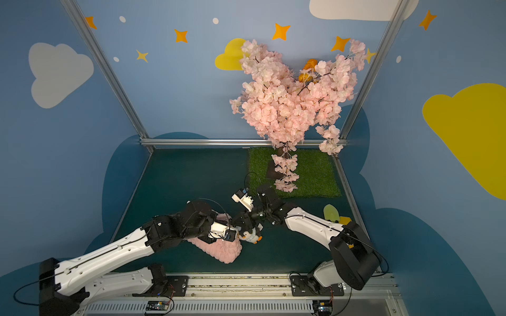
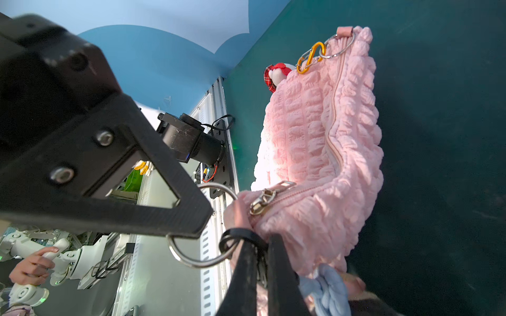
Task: Remove the decoration from the bag
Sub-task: Remove the decoration item from the bag.
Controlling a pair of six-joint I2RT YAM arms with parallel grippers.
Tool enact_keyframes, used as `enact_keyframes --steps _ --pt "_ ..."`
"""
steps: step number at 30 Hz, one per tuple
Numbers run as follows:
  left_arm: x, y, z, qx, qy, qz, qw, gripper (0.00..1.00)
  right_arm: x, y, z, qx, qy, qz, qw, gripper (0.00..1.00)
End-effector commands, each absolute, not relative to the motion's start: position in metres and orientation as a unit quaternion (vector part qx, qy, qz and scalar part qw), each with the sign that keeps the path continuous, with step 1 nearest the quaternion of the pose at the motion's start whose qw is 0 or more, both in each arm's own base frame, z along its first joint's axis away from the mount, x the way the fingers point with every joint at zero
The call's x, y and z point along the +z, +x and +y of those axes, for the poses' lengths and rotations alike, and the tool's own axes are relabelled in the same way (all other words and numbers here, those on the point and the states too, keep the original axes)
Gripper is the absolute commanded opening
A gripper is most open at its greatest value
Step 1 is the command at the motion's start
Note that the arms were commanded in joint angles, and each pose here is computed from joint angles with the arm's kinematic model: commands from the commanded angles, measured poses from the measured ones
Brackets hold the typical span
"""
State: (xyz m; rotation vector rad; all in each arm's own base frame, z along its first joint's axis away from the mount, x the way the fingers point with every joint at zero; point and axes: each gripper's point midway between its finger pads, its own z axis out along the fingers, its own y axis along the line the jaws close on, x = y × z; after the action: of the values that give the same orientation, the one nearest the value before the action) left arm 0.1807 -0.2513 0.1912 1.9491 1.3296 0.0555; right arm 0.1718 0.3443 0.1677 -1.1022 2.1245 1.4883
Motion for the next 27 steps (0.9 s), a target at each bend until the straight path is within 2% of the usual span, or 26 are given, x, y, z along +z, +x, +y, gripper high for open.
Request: enact_keyframes --steps 1,19,27 --pt "0.174 0.174 -0.244 0.029 0.780 0.521 0.346 0.02 0.186 0.179 0.343 0.507 -0.384 0.749 0.188 0.00" --pt "0.159 0.189 -0.245 0.095 0.772 0.532 0.334 0.02 0.199 0.186 0.341 0.490 -0.330 0.790 0.166 0.00" --pt "0.158 0.188 -0.254 0.074 0.761 0.553 0.330 0.03 0.212 0.190 0.343 0.455 -0.302 0.820 0.170 0.00"
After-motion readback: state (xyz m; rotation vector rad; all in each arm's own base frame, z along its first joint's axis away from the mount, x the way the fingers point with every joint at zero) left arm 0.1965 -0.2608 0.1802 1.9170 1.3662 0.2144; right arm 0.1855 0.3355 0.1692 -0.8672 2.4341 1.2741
